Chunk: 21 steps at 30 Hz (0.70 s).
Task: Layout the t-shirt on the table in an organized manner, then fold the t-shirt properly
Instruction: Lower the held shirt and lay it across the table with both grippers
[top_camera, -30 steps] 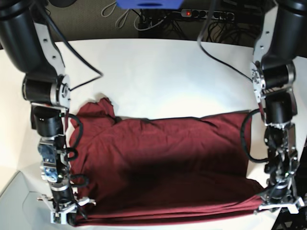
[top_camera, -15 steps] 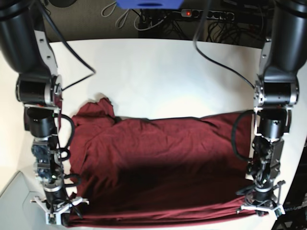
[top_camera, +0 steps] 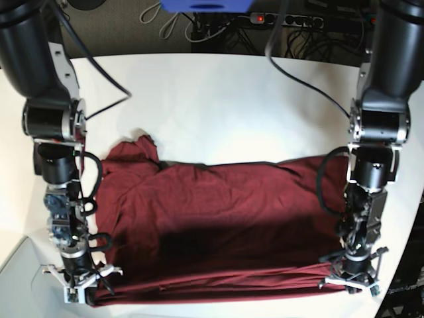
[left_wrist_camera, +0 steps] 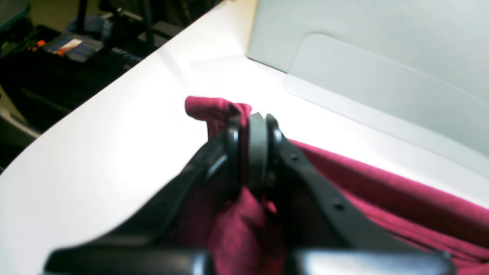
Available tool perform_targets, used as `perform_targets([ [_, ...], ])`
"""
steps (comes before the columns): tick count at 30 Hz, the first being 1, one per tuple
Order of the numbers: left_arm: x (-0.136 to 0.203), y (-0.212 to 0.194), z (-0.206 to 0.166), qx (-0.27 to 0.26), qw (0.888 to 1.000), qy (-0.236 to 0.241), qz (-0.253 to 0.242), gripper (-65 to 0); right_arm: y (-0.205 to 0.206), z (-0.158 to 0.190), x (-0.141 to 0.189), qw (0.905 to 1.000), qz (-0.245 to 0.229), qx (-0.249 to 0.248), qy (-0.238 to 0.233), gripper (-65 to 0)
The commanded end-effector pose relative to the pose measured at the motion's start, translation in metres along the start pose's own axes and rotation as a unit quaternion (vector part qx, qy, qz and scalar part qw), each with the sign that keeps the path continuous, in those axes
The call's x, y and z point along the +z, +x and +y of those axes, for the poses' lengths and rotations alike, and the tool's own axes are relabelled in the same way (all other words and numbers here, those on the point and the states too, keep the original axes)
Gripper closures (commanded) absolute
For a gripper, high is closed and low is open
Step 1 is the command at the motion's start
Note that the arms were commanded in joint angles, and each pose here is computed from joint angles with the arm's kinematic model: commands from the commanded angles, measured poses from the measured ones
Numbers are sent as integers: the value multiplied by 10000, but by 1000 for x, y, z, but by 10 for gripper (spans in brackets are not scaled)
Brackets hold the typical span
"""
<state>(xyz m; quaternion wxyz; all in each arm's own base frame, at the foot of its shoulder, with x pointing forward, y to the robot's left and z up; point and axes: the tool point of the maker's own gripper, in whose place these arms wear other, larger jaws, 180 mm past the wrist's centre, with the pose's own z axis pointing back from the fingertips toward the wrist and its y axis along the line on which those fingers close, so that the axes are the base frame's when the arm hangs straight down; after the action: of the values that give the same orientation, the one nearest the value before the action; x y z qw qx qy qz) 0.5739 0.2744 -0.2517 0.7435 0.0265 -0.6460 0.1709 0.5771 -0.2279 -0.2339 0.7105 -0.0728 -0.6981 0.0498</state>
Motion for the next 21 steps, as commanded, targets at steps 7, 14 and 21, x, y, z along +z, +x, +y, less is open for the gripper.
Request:
perform_targets([
  [7,-7,51,-14,-115,9983,-141,-545,-2,35,-18,-7,9988,-441,14,-214,0],
  [14,0,18,-6,-127,9994,-105,-312,-2,13,-24,3,9993,-281,42,-255,0],
  [21,47,38,-25,-271,9914,-748,-1039,-1,30,-36,50,9939,-950,478,-306,0],
])
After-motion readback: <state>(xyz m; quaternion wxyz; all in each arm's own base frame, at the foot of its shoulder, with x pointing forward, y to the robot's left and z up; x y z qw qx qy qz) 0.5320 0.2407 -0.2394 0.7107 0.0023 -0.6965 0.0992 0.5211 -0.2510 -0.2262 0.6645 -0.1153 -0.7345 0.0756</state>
